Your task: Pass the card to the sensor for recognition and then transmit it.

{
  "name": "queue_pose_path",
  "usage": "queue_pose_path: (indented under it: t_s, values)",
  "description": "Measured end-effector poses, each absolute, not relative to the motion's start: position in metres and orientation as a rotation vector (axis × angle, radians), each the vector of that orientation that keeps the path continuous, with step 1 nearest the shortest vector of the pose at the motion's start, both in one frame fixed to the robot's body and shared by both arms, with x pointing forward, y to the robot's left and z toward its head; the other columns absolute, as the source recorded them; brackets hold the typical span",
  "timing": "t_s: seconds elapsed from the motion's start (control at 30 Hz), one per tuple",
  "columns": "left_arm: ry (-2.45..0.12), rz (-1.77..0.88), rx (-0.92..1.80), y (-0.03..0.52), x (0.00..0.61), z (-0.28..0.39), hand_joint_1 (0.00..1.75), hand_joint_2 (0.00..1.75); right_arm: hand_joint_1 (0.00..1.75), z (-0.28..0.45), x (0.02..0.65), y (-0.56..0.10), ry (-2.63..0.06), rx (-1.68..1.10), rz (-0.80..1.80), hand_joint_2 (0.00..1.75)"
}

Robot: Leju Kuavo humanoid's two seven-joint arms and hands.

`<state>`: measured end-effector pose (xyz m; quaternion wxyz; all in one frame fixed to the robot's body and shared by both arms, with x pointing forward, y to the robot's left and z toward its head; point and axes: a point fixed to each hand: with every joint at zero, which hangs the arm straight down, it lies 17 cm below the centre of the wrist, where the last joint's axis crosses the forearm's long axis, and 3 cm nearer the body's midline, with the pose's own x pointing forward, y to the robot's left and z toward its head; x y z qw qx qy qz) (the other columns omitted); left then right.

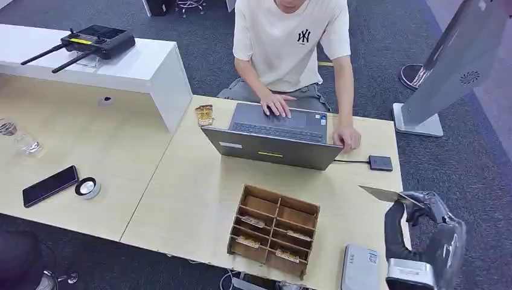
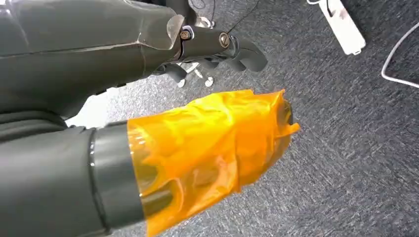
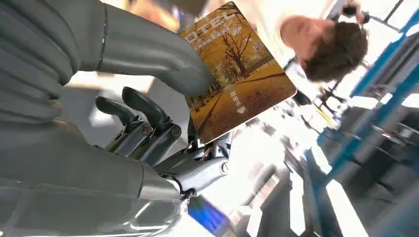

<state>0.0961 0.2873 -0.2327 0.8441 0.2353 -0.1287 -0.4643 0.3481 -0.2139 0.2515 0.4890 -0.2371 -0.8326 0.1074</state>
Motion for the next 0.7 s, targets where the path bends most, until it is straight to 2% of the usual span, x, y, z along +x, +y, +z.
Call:
queue_pose_path:
  t_s: [0.23,0.47,0.7]
  values:
    - [-0.288,-0.923,0.497,0.284,0.095,-0.232,0.0,0.0,1.75,0.203,0.336,-0.245,-1.827,-0.324,0.031,1.75]
    - [-0.276,-0.89,0.496,0.286,0.092,-0.234,0.0,0.0,1.75,0.189,0.326,-0.251,-1.769,-0.308,0.006,1.75]
    - [-0.264,-0.846,0.498,0.286,0.088,-0.237,0.0,0.0,1.75,0.138,0.308,-0.257,-1.57,-0.241,0.031,1.75]
